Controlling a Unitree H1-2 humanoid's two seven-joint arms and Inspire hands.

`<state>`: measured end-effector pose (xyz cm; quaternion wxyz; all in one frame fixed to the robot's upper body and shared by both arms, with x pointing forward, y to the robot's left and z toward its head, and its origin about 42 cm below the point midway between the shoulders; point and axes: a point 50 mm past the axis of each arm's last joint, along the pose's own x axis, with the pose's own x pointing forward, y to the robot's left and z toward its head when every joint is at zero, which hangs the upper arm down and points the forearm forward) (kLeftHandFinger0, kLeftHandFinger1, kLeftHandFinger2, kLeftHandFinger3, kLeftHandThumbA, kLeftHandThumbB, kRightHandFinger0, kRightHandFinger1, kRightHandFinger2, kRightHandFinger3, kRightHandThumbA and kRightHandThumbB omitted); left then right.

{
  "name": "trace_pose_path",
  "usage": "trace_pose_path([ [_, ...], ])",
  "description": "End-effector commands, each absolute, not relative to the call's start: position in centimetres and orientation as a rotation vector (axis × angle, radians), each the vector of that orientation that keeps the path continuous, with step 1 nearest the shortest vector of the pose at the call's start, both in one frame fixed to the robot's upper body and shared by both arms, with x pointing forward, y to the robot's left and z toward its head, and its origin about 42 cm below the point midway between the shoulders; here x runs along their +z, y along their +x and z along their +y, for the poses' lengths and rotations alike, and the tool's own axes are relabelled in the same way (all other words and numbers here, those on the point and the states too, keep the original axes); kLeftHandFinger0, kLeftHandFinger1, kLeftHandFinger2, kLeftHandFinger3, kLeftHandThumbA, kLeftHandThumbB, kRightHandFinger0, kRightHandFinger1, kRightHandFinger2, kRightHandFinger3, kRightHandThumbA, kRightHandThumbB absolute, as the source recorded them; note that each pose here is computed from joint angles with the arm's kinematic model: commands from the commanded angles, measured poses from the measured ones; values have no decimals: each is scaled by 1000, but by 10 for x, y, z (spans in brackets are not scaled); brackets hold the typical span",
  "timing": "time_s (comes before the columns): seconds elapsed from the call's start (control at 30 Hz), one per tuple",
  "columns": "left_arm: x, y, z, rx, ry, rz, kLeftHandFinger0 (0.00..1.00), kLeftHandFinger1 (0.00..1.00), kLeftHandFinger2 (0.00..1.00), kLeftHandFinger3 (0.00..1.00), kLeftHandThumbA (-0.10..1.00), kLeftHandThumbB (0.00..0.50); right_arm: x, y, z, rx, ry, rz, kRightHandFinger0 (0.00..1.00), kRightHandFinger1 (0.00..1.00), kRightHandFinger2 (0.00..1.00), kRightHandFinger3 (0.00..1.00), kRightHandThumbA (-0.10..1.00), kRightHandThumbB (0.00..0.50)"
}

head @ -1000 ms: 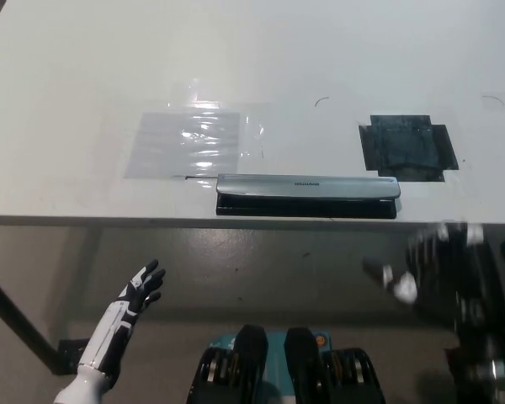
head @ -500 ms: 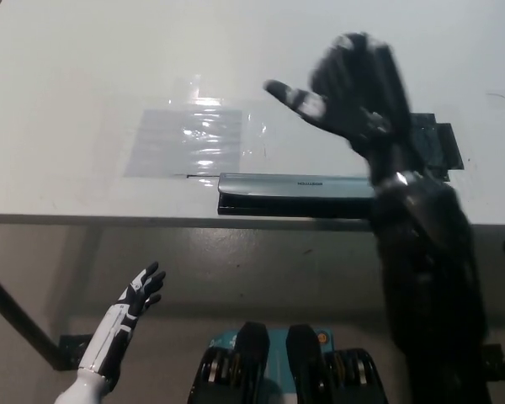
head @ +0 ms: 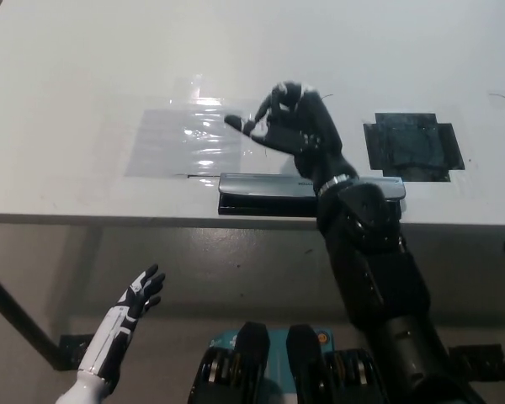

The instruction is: The paper pin puncher is placed at the center of the table and close to the robot and the robot uses its right fist to press on the paper pin puncher

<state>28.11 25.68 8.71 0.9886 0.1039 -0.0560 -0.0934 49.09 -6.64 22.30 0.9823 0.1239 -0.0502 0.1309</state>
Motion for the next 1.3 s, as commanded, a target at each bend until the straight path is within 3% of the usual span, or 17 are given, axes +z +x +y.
trace_pose_path([
  [0.0,96,283,258,-200,205,-179,1000,1000,1000,1000,1000,355,241,501,-65,219,236,-206,0,9,224,123,1000,168],
  [0.03,97,283,257,-200,209,-178,1000,1000,1000,1000,1000,359,234,501,-68,211,240,-192,0,0,220,125,1000,166],
  [0.1,99,284,258,-199,210,-178,1000,1000,1000,1000,1000,358,224,501,-71,196,234,-168,0,0,245,130,1000,210],
  [0.2,99,285,258,-198,213,-181,1000,1000,1000,1000,1000,355,209,499,-78,189,241,-121,0,0,279,170,1000,209],
  [0.27,100,286,259,-199,211,-183,1000,1000,1000,1000,1000,356,200,497,-81,188,255,-106,0,0,165,135,1000,191],
  [0.3,99,286,259,-199,212,-179,1000,1000,1000,1000,1000,359,191,493,-83,188,266,-94,0,0,59,71,1000,189],
  [0.5,102,288,259,-201,201,-178,1000,1000,1000,1000,1000,364,149,478,-85,177,288,-23,0,0,5,0,1000,162],
  [0.63,102,288,258,-203,209,-178,1000,1000,1000,1000,1000,361,131,472,-82,191,270,11,0,0,62,2,1000,140],
  [1.07,100,286,259,-203,206,-180,1000,1000,1000,1000,1000,344,52,438,-81,192,143,244,0,0,112,8,1000,202],
  [1.13,96,281,258,-206,209,-169,1000,1000,1000,1000,1000,349,36,427,-84,185,127,284,0,0,209,86,1000,178],
  [1.23,94,280,258,-210,210,-166,1000,1000,1000,1000,1000,347,27,420,-87,181,101,308,0,0,273,179,1000,157],
  [1.27,94,280,258,-209,210,-165,1000,1000,1000,1000,1000,346,25,419,-87,182,93,313,0,6,289,203,1000,171],
])
